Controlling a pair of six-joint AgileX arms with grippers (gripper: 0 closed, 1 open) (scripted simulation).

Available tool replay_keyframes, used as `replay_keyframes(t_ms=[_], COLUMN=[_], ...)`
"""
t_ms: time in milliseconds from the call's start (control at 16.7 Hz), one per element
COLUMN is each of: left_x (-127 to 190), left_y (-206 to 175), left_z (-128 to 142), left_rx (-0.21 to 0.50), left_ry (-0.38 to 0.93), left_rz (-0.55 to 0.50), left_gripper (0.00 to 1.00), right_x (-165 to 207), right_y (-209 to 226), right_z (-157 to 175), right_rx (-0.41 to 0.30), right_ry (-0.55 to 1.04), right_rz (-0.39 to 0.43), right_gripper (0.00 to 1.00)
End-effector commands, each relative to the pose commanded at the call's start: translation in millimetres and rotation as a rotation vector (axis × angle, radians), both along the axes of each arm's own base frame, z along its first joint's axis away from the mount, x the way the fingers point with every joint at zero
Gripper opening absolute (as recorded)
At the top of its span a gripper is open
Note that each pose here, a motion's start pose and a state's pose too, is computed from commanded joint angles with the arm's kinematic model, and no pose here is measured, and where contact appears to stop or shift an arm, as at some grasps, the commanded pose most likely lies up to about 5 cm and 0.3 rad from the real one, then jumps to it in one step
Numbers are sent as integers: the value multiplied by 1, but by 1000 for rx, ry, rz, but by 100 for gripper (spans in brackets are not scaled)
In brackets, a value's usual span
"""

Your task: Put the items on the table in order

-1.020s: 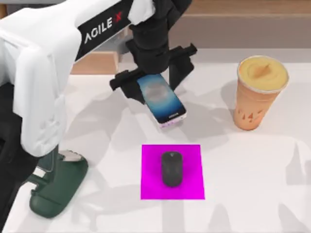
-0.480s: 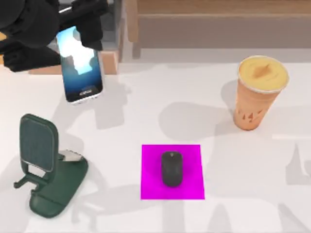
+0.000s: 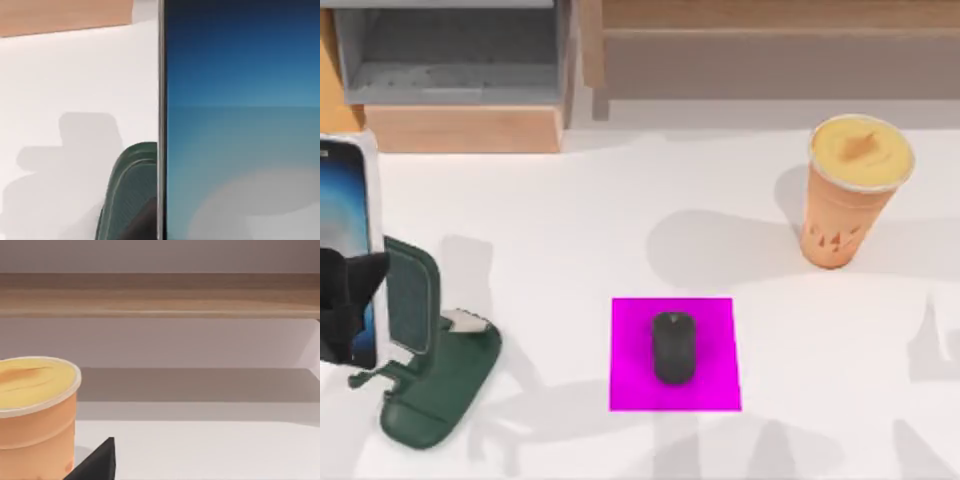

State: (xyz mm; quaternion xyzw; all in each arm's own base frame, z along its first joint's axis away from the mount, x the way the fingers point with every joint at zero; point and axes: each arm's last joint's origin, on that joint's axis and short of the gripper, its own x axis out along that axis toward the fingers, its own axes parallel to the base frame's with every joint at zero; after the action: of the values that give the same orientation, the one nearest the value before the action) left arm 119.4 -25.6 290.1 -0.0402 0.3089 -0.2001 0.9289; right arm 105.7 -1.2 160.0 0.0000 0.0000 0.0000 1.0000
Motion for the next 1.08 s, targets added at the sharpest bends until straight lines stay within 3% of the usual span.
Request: replay_keyframes(t_ms=[240,420,840,1080], left_x=[-23,-27,-27,-33], left_y=[9,11,11,9], left_z=[-45,-57,-53,-15], left_rx=[96,130,128,96], left_ry=[-158,-205,-221,-397], left_rz=[-38,-47,-45,-22], left_gripper=[0,0,0,0], right_x=[0,0,0,0], right_y=[0,0,0,0], right_z=[0,0,0,0], right_rx=[0,0,0,0], right_ry=[0,0,0,0], right_rz=[0,0,0,0], right_gripper=[100,100,100,100])
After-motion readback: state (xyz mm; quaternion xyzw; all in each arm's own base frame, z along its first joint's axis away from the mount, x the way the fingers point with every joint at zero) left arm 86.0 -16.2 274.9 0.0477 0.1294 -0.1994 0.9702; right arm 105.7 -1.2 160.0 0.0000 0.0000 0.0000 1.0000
